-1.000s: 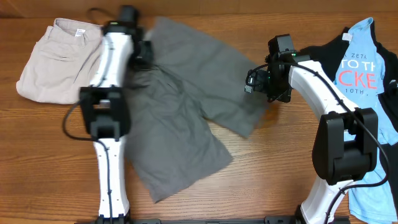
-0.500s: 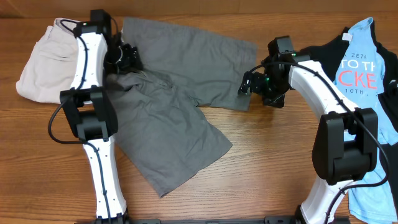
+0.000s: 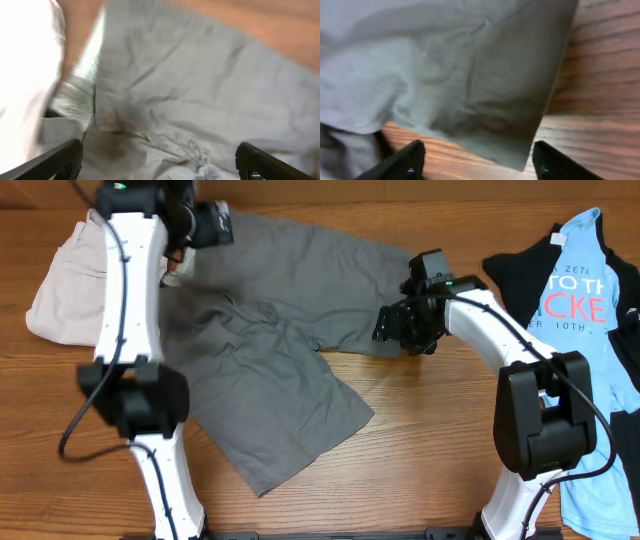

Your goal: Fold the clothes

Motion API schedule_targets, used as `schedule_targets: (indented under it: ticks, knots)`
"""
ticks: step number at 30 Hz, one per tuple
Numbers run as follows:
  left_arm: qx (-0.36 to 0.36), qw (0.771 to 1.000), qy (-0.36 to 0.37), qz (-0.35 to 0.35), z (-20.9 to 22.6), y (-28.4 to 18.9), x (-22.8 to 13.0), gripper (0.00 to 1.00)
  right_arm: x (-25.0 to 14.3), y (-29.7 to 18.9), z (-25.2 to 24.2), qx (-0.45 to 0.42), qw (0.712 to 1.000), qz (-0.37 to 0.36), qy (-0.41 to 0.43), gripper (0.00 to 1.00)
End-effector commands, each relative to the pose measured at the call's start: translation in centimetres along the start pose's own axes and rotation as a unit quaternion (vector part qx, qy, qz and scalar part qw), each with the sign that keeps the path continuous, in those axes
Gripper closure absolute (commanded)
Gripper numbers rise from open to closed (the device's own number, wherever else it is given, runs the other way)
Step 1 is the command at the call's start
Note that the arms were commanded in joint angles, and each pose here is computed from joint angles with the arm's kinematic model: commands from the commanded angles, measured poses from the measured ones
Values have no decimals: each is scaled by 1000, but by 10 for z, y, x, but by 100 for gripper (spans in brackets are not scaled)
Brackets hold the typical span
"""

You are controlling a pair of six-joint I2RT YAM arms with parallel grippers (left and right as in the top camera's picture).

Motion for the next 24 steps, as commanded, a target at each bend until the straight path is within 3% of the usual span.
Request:
schedule_targets:
  ticks: [1,4,5,7,11,19,24]
  knots:
    - [5,999,21,-44,-1,-46,8,0,2,-3,-5,-16,1000,-26,-7,35]
    - [5,998,27,-52,-2,-60,6,0,4,-2,-7,-21,999,-35,-10,66]
    - [5,998,31,-50,-3,-62,5,0,6,-2,-10,-27,999,-41,-10,81]
    - [8,999,32,-41,-1,-62,1,1,12,-4,-14,-32,998,-54,-10,96]
    - [26,999,34,-20,4,-62,-8,2,34,-11,-25,-32,994,-99,-35,96]
    - [44,998,40,8,11,-62,-20,2,84,-31,-81,-32,980,-197,-11,84]
    - [45,998,39,15,11,-62,-22,3,98,-24,-104,-34,976,-213,-9,80]
Point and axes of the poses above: each gripper's point midway between its finger pads, its own y axis out along the fingers, its own z axis along the line the jaws close on, x = y × z, the point moved 4 cm from there along -y, back along the fingers, and after that the axes turned 5 degrees about -y, right-handed, at the moved point
